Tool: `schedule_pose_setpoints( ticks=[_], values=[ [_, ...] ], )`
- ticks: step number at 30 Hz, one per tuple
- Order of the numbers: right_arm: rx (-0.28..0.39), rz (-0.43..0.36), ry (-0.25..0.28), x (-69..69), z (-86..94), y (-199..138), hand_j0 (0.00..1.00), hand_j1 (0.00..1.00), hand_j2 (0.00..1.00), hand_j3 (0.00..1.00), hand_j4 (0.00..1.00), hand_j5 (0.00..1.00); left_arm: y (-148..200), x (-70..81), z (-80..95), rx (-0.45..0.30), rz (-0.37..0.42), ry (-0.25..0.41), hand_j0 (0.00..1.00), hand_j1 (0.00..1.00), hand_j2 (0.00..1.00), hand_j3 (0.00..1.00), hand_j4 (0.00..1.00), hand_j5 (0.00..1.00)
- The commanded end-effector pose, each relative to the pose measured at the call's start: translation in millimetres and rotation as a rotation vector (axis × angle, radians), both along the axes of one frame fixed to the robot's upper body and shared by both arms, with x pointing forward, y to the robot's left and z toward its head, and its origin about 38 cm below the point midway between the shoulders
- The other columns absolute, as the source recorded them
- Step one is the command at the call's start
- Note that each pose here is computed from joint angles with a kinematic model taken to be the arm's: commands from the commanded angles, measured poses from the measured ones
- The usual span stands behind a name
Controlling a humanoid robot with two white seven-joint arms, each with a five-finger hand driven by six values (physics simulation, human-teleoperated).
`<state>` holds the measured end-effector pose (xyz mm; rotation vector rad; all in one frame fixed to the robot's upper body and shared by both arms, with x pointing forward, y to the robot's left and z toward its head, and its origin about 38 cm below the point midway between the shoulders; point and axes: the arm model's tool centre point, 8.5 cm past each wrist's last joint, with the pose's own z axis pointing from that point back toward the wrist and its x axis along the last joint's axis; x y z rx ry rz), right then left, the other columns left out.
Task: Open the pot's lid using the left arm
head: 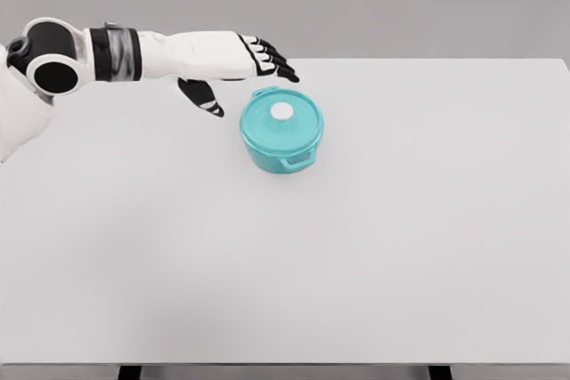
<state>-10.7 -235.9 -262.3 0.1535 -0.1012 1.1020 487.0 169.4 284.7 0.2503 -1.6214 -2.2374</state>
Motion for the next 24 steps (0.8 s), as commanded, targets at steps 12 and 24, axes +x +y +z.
schedule_pose_setpoints(
  ticks=[12, 24],
  values=[
    [0.0, 0.0, -0.001, 0.3, 0.0, 0, 1.0, 1.0, 1.0, 1.0, 1.0, 1.0, -23, 25.7, -34.1, 0.039, 0.047, 0.084, 1.0, 1.0, 1.0, 1.0, 1.0, 1.0],
    [0.0, 0.0, 0.001, -0.2, 0.0, 0, 1.0, 1.0, 1.0, 1.0, 1.0, 1.0, -49, 37.9, -45.0, 0.09, 0.05, 0.095, 0.98, 0.98, 0.98, 0.98, 0.98, 0.98]
  ],
)
